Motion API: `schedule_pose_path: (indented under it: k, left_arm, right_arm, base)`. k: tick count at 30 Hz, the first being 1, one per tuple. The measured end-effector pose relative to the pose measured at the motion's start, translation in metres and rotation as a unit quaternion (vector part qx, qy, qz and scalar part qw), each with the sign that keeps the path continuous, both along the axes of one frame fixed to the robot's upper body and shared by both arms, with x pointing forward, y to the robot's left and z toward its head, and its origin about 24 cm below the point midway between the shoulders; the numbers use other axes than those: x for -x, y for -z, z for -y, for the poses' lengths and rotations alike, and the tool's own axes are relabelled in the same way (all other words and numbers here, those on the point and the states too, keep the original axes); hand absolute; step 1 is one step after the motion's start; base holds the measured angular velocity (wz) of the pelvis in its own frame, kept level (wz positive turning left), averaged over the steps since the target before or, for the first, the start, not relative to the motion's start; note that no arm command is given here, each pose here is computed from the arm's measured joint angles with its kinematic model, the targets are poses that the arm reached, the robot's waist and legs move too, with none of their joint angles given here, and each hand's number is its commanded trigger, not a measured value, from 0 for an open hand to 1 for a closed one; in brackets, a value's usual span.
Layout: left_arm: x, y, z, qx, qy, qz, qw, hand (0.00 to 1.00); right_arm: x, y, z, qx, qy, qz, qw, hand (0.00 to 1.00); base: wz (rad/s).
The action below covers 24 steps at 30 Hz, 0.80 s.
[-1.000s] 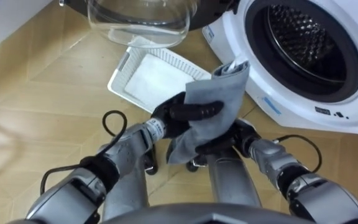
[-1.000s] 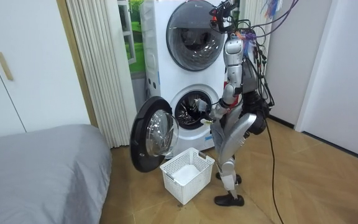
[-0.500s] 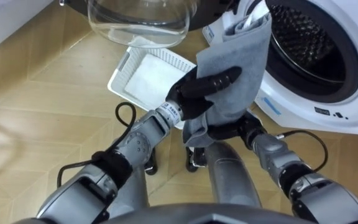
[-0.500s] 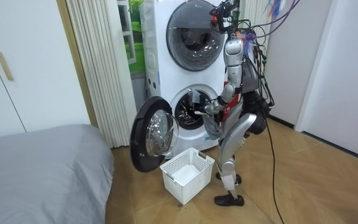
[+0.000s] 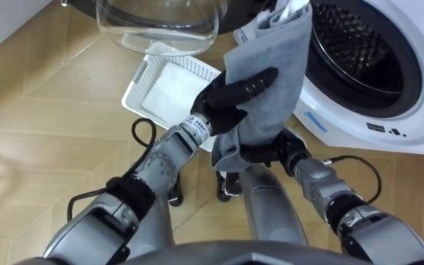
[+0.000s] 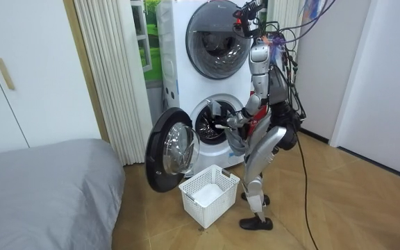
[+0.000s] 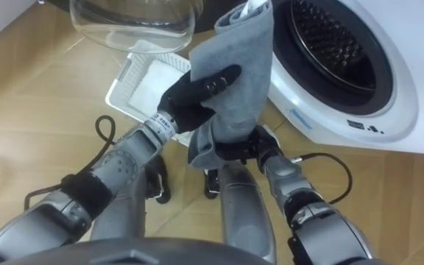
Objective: Put towel into washing machine
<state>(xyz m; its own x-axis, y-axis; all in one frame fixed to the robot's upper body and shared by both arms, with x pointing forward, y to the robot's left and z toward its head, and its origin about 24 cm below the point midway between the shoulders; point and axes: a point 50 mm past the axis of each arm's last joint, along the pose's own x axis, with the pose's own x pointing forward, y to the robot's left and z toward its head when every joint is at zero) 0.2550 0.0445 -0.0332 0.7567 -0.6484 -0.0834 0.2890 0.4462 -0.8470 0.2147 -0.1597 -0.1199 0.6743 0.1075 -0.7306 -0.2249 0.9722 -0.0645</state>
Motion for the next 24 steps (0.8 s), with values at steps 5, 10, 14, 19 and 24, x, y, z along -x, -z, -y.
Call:
schedule_pose_path:
  k: [5,10,14,19,24]
  left_arm:
    - [0.011,0.016,-0.013,0.011,-0.028,-0.043,0.999,0.0]
    - [0.034,0.051,-0.054,-0.036,-0.09,-0.115,0.989,0.0]
    - [0.06,0.08,-0.096,-0.147,-0.132,-0.18,0.964,0.0]
    - [0.07,0.091,-0.107,-0.316,-0.086,-0.172,0.929,0.0]
    - [0.067,0.091,-0.104,-0.394,-0.068,-0.154,0.904,0.0]
  right_arm:
    - [0.01,0.006,0.008,-0.006,0.034,-0.025,0.999,1.0]
    - [0.016,0.008,0.019,-0.004,0.081,-0.032,0.996,1.0]
    - [0.017,0.008,0.03,-0.016,0.148,-0.032,0.988,1.0]
    - [0.022,0.01,0.043,-0.01,0.205,-0.039,0.978,1.0]
    - [0.021,0.009,0.047,-0.032,0.259,-0.05,0.964,1.0]
  base:
    - [-0.06]
    - [-0.01]
    - [0.0]
    - [0.03]
    - [0.03]
